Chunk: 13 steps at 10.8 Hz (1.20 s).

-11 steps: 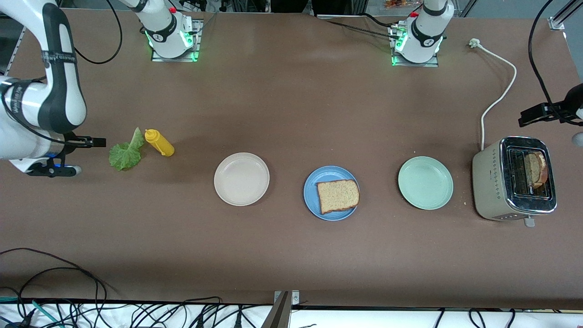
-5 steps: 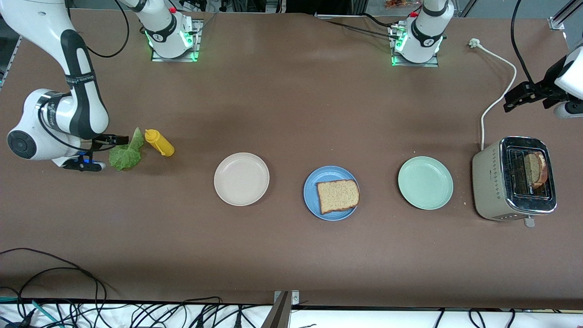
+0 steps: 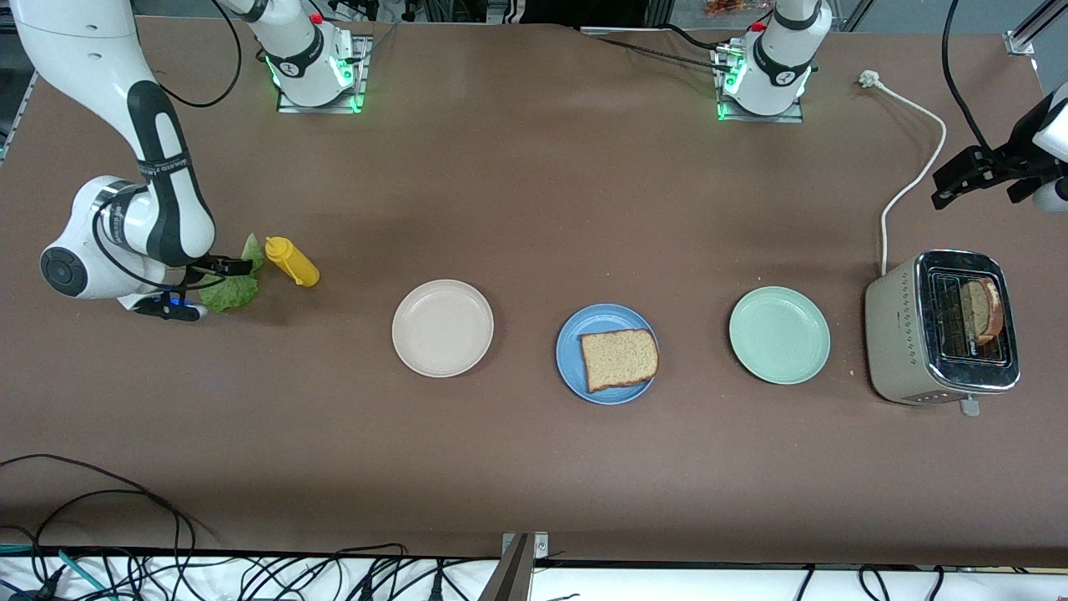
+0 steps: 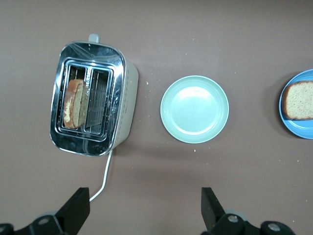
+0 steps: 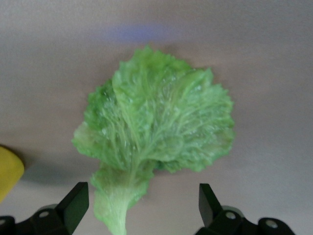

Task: Make sandwich in blue plate with both arms
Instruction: 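Lower the right gripper onto the lettuce leaf and grasp it, then lift the lettuce with the right gripper and carry it over the bread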

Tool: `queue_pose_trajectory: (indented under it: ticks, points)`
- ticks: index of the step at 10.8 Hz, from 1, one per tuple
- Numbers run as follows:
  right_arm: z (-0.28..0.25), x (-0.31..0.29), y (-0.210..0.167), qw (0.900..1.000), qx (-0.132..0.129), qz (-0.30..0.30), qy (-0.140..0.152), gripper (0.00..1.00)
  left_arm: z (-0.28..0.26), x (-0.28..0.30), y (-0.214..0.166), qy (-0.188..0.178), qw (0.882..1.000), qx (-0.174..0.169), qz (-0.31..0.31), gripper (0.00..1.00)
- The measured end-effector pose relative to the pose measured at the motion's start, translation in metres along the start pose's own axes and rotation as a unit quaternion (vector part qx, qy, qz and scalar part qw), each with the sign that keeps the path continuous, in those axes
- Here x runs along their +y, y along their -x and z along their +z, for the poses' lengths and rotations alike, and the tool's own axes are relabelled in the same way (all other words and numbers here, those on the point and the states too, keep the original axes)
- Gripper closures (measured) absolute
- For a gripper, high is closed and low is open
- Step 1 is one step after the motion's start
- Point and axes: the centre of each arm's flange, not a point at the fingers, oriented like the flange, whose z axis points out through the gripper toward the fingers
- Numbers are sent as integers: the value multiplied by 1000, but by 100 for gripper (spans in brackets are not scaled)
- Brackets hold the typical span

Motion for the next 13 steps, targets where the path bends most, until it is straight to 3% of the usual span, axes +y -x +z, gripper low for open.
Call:
queue_pose_trajectory:
  ticks: [4, 6, 10, 11, 13]
  points:
    - [24, -2, -6, 999, -8, 0, -31, 4, 1, 1, -11, 0, 1000, 2, 1, 0]
    - [28, 0, -6, 999, -10, -8, -33, 34, 1, 1, -12, 0, 1000, 2, 1, 0]
    - [22, 5, -8, 999, -3, -24, -35, 86, 1, 0, -13, 0, 1000, 2, -1, 0]
    - [19, 4, -8, 999, 0, -28, -35, 92, 1, 0, -13, 0, 1000, 2, -1, 0]
    - [3, 1, -10, 998, 4, -49, -40, 93, 1, 0, -13, 0, 1000, 2, -1, 0]
